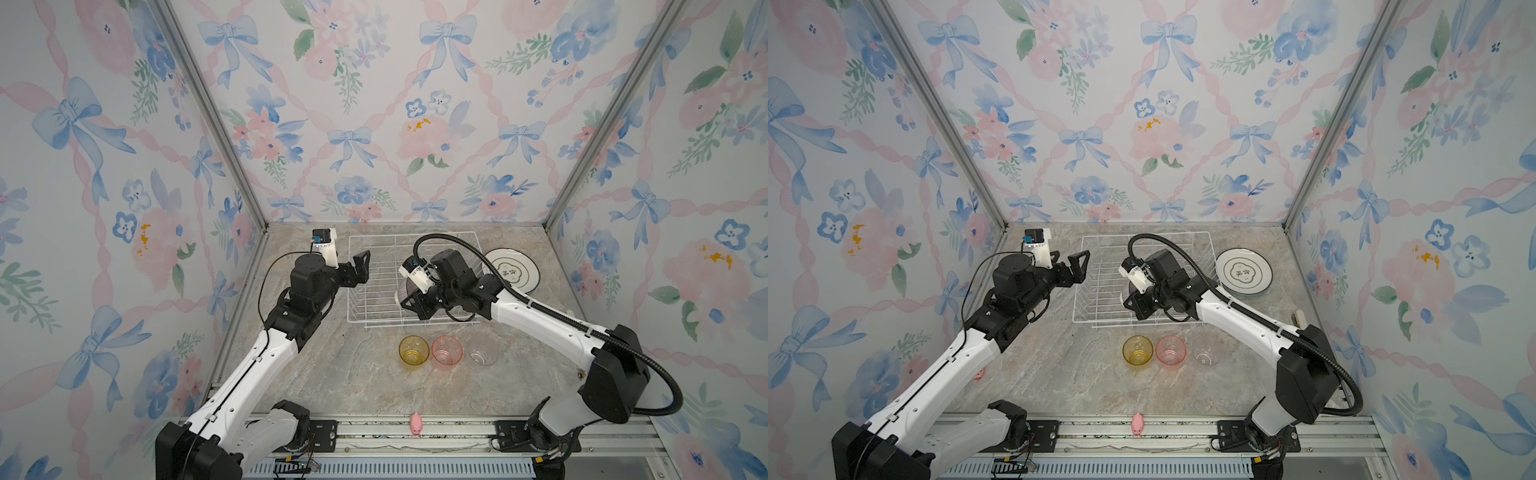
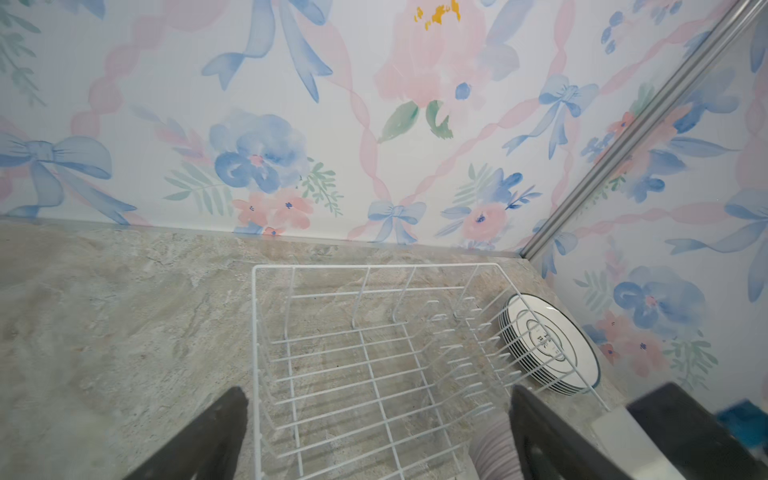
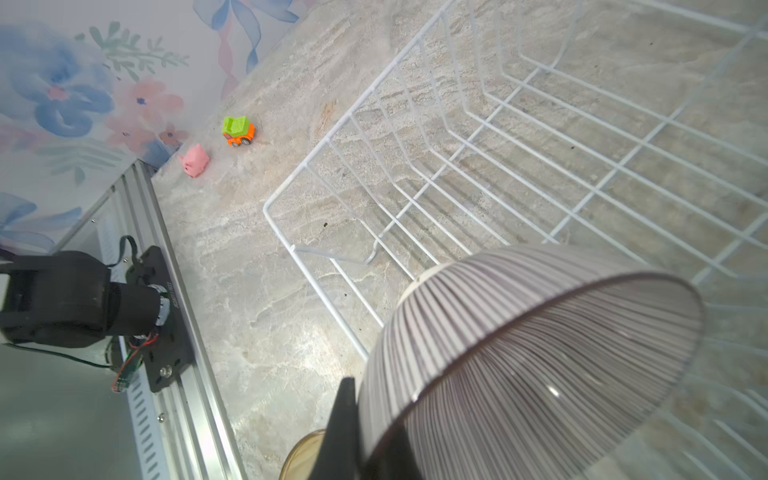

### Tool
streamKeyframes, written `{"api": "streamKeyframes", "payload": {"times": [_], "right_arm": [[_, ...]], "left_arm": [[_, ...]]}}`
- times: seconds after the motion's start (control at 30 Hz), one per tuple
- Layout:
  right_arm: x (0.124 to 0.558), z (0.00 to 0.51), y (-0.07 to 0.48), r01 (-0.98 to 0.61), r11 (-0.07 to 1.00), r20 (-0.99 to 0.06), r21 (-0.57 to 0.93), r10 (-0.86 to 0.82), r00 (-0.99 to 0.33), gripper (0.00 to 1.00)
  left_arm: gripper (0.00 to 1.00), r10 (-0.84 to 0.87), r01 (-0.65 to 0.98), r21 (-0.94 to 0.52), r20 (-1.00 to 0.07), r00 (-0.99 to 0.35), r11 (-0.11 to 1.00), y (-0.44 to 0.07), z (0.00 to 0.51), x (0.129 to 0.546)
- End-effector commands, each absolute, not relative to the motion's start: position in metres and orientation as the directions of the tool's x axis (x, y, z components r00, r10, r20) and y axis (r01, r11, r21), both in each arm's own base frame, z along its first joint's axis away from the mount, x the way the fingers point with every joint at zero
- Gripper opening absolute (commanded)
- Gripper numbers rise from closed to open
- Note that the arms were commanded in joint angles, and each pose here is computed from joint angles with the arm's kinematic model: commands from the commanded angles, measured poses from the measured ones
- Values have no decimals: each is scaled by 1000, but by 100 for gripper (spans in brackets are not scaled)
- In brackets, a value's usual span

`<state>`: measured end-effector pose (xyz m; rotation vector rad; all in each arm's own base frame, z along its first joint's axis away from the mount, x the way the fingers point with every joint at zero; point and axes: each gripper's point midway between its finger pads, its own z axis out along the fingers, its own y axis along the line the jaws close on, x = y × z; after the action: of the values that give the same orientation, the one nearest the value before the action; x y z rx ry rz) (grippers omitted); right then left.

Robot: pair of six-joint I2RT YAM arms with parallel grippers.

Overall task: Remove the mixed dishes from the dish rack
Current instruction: 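Carry the striped bowl with the right gripper toward the table nearer the robot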

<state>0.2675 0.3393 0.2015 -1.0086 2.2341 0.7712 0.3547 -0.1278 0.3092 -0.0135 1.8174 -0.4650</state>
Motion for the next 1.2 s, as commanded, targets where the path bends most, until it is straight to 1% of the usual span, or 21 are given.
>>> {"api": "streamKeyframes", "payload": {"times": [0.0, 0.07, 0.13, 0.23, 0.37, 0.47, 0.63, 0.8, 1.17], "right_arm": [[265, 247, 329, -830, 557, -763, 24, -527, -376, 0], [255, 259, 330, -840, 540, -774, -46, -551, -311, 0], [239, 270, 333, -859, 500, -779, -111, -580, -237, 0], [205, 277, 343, -905, 384, -767, -184, -632, -112, 0], [168, 277, 356, -925, 279, -731, -257, -682, -3, 0], [143, 268, 365, -924, 196, -672, -329, -736, 83, 0], [112, 238, 382, -906, 33, -508, -423, -836, 207, 0], [97, 203, 395, -898, -90, -378, -432, -885, 271, 0], [86, 157, 406, -893, -220, -216, -392, -922, 322, 0]], "left_arm": [[98, -225, 77, -261, -922, -314, 962, -101, 295, 356], [98, -232, 60, -262, -922, -311, 963, -97, 295, 355], [98, -237, 52, -266, -919, -315, 963, -96, 293, 356], [98, -249, 32, -272, -917, -313, 962, -92, 294, 357], [98, -288, -49, -287, -908, -305, 957, -72, 296, 361], [98, -306, -86, -294, -907, -290, 952, -62, 304, 361], [98, -308, -113, -289, -916, -256, 951, -51, 317, 354], [98, -301, -117, -280, -920, -252, 953, -44, 321, 349], [98, -296, -94, -281, -915, -274, 955, -44, 318, 352]]}}
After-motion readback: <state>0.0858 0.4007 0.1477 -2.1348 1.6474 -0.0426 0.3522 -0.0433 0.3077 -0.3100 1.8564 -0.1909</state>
